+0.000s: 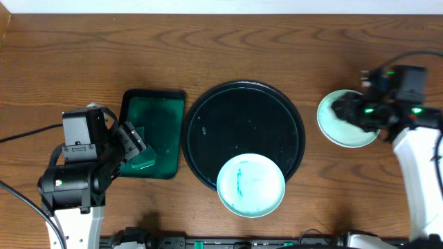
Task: Clean dirty plates on tray and stack at the side
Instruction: 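Drag the remaining white plate to the tray center with the right gripper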
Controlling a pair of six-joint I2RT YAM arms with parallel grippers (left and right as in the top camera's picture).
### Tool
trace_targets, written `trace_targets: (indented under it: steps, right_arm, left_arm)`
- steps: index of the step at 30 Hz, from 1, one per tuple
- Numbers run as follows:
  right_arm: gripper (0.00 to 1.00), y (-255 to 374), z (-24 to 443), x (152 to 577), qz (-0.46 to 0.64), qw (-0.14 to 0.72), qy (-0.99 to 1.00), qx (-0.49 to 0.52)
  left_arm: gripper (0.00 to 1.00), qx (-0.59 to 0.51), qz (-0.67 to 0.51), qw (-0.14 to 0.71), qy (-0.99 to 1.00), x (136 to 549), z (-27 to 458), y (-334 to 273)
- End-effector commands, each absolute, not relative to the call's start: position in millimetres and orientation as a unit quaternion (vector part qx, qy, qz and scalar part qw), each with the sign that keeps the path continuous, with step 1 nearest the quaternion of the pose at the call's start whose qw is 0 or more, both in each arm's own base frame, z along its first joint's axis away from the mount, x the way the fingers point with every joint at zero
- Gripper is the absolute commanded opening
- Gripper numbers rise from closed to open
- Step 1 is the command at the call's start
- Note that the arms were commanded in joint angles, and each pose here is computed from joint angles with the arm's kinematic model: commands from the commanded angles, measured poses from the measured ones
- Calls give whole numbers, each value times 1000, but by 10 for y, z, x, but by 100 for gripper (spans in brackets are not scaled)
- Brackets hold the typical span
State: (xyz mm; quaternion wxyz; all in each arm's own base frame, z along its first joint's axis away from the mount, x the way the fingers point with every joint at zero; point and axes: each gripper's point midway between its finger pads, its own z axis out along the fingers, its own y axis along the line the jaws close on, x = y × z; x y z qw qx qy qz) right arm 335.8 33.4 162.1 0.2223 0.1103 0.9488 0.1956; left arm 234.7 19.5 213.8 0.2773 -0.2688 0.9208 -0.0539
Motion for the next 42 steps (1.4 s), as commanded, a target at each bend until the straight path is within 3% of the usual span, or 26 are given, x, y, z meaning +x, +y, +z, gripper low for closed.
trace_targets:
  steps: [1, 9, 15, 17, 20, 22, 29, 35, 42]
  right_arm:
    - [51, 860, 1481, 3214, 185, 198, 962, -24]
    - [53, 1442, 641, 2629, 114, 65, 979, -156]
    - [50, 1585, 383, 2190, 115, -26, 973, -197]
    - [45, 1622, 307, 2094, 121, -39, 971, -203]
    - [10, 1648, 220, 2026, 126, -42, 970, -204]
    - [1, 1653, 198, 2064, 125, -32, 971, -199]
    - [1, 1605, 248, 2524, 104, 49, 980, -160]
    - [1, 1569, 400, 3200, 79, 186, 969, -139]
    - [1, 1639, 600, 3599, 49, 285, 931, -224]
  left_arm:
    - [80, -270, -55, 287, 917, 2367, 2220, 208]
    - [80, -270, -55, 287, 917, 2367, 2220, 208]
    - [80, -270, -55, 287, 917, 2366, 2219, 208]
    - [80, -270, -54, 287, 917, 2366, 2219, 209]
    - [80, -270, -55, 287, 917, 2366, 2219, 208]
    - [80, -270, -54, 287, 917, 2366, 2219, 209]
    - [80, -270, -54, 287, 917, 2366, 2219, 209]
    - [80, -270, -55, 287, 917, 2366, 2219, 208]
    - [80, -270, -55, 287, 917, 2366, 2219, 208]
